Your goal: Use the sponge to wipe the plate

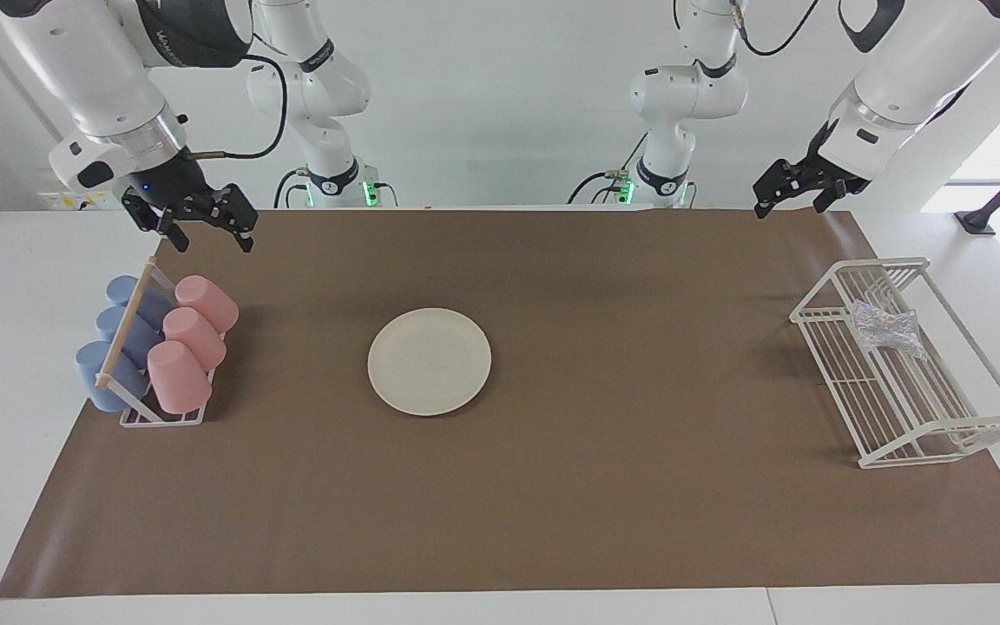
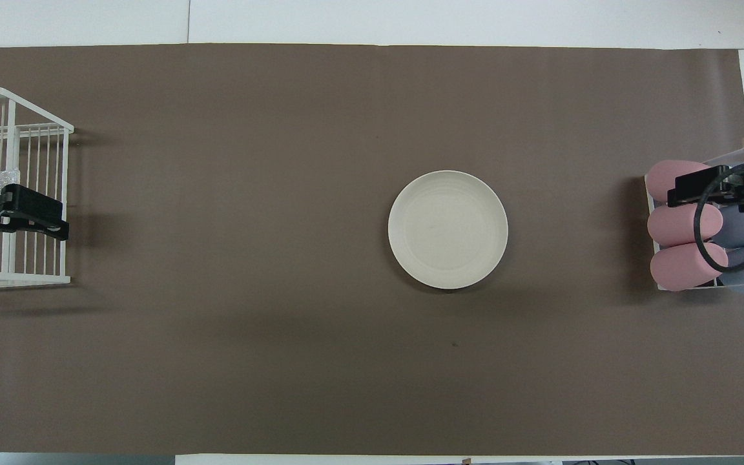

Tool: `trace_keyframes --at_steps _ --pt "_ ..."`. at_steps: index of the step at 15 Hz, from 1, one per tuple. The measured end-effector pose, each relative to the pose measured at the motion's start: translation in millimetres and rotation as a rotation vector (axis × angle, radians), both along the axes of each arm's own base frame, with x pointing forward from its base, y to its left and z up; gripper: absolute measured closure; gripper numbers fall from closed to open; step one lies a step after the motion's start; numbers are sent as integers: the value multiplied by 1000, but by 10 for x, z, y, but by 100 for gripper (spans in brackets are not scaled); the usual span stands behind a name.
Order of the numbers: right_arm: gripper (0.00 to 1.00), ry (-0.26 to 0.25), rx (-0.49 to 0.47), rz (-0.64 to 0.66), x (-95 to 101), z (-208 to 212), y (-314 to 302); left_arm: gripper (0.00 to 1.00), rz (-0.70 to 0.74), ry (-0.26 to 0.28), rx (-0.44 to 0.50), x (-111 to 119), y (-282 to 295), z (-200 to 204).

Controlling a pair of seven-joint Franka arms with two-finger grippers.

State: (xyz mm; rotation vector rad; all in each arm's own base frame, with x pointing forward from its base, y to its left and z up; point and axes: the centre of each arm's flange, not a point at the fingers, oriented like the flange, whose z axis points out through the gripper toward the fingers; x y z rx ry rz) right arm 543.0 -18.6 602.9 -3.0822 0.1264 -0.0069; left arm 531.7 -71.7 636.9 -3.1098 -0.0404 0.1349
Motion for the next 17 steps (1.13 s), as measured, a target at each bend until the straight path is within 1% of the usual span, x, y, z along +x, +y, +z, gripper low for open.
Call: trace_keyframes --at_steps 2,6,10,17 --pt "0 0 0 1 0 1 4 0 14 -15 -2 40 70 -51" --pt "0 -1 0 1 0 4 6 0 26 -18 -11 66 114 -150" --pt "0 -1 0 1 0 4 6 0 73 -23 -52 85 230 -138" --pt "0 -1 0 1 0 5 7 0 76 -28 -58 79 240 -119"
